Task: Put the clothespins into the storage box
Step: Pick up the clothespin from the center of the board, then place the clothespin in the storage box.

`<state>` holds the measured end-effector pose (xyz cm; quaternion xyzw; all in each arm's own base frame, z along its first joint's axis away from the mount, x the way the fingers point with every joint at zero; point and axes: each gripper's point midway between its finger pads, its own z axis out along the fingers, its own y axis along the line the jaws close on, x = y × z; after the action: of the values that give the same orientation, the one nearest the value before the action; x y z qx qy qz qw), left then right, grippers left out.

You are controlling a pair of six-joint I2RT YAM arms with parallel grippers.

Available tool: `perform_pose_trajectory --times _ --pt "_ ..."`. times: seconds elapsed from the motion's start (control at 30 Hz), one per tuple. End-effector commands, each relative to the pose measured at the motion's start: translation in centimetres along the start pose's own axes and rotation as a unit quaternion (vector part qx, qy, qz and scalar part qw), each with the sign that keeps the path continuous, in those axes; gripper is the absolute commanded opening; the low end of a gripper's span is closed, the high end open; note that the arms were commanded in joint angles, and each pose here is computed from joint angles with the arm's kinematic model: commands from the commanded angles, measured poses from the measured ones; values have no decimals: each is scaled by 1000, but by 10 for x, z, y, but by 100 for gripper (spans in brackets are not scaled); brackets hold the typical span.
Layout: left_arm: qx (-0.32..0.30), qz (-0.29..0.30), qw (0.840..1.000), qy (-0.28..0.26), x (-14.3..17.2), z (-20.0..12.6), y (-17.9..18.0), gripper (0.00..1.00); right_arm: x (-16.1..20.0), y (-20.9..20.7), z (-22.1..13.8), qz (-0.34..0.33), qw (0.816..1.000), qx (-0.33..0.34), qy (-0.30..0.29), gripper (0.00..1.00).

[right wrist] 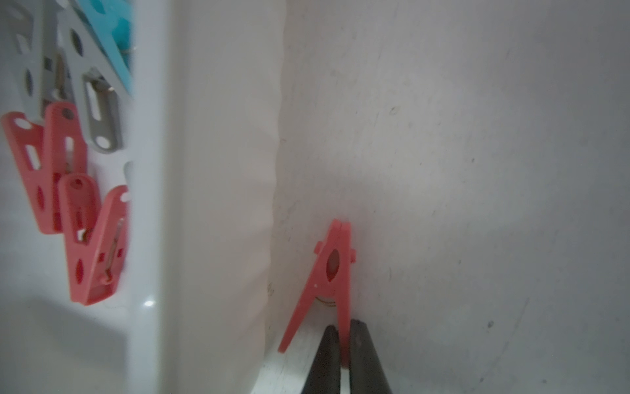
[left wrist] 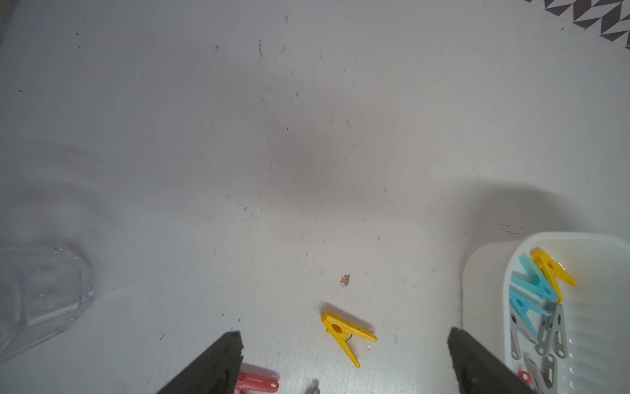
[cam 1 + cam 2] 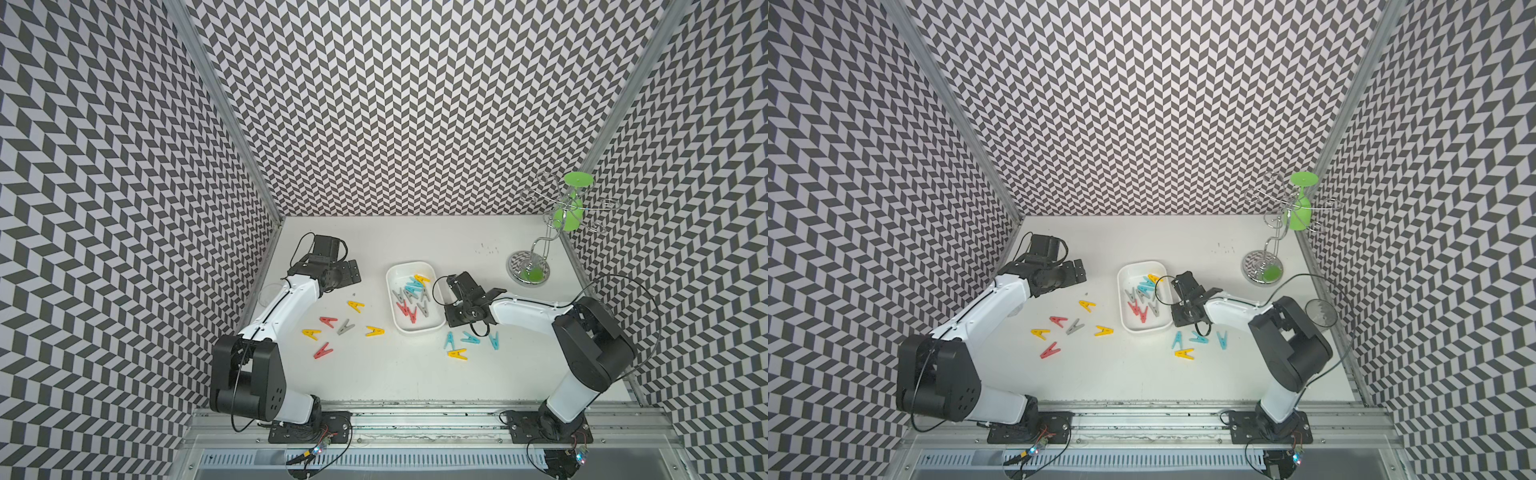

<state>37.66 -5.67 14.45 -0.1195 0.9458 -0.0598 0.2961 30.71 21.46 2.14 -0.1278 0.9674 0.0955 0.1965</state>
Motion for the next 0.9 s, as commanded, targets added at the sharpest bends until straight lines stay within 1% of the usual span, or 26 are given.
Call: perform_pose_trajectory --times 0.0,0.07,0.2,0.37,0.43,0.53,0.63,0.7,0.87 --pt "3 2 1000 -21 -15 -10 -2 99 -10 -15 -11 8 999 28 -14 9" --pt "2 2 1000 -21 -15 -10 -1 99 -19 -25 -21 21 999 39 -20 9" --pt "4 2 1000 -20 -14 -8 -2 99 -55 -34 -55 25 995 64 -66 9" --pt "7 1 1000 -16 -12 -5 -3 99 -92 -8 -86 14 994 33 -107 9" --pt "8 0 1000 -17 -11 -5 -3 99 -99 15 -92 -3 993 9 -117 9" --pt "9 -1 1000 -17 -10 -5 -3 98 -97 50 -92 -23 993 -26 -111 9" --pt "9 -4 1000 -17 -8 -5 -2 99 -85 77 -80 -46 994 -41 -90 9" --pt "11 -5 1000 -17 -6 -4 -2 99 -75 86 -68 -54 995 -45 -72 9" --pt "10 -4 1000 -18 -4 -5 0 99 -52 87 -41 -63 997 -41 -27 9"
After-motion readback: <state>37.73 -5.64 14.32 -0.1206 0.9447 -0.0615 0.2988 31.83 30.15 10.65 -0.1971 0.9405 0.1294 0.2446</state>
